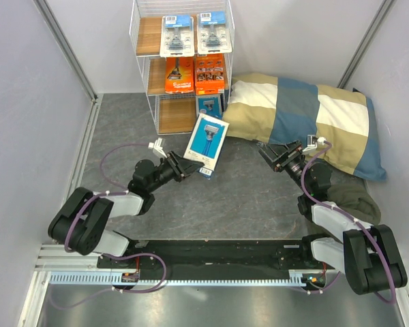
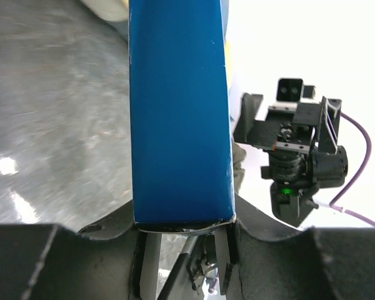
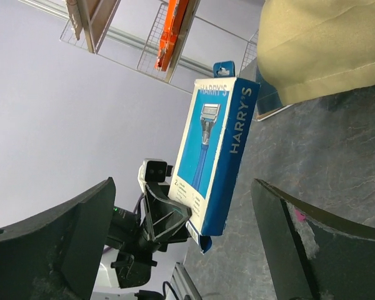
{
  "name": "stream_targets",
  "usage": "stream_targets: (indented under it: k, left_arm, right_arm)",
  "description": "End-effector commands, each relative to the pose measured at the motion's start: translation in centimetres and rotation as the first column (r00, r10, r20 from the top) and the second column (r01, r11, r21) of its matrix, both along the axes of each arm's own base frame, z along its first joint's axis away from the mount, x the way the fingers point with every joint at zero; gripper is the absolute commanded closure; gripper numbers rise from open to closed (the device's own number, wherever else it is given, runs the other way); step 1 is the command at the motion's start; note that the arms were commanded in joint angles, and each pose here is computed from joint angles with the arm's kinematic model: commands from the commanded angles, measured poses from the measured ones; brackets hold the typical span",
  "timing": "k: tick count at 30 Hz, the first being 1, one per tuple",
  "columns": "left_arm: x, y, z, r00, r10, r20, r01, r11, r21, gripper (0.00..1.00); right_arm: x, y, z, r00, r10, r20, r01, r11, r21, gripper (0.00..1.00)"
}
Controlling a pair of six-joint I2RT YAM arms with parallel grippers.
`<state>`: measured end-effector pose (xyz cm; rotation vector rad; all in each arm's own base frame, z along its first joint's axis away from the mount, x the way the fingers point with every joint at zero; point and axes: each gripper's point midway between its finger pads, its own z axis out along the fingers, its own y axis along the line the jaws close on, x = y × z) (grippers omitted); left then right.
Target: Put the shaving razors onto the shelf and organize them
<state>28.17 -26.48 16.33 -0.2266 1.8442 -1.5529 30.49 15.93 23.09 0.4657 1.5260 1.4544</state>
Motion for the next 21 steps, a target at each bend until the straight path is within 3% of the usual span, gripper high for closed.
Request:
stream_targets:
  k: [1, 14, 21]
  left_arm:
    - [0.1, 2.1, 1.2, 0.997, 0.060, 0.050, -0.059, 0.998, -0.021, 0.80]
    - [1.2, 7.8, -0.8, 0.960, 0.279, -0.014, -0.278, 0.957, 0.079, 0.81]
    - [2.4, 8.9, -0.7, 0.954, 0.299, -0.025, -0.294, 0.949, 0.116, 0.82]
  right_arm:
    - [0.1, 0.2, 0.6, 0.999, 0.011, 0.041, -0.010, 1.000, -0.016, 0.02]
    - [0.0, 0.4, 0.1, 0.999, 0.024, 0.028, -0.023, 0.999, -0.025, 0.02]
    - [0.1, 0.4, -0.3, 1.000, 0.025, 0.016, -0.025, 0.999, -0.027, 0.02]
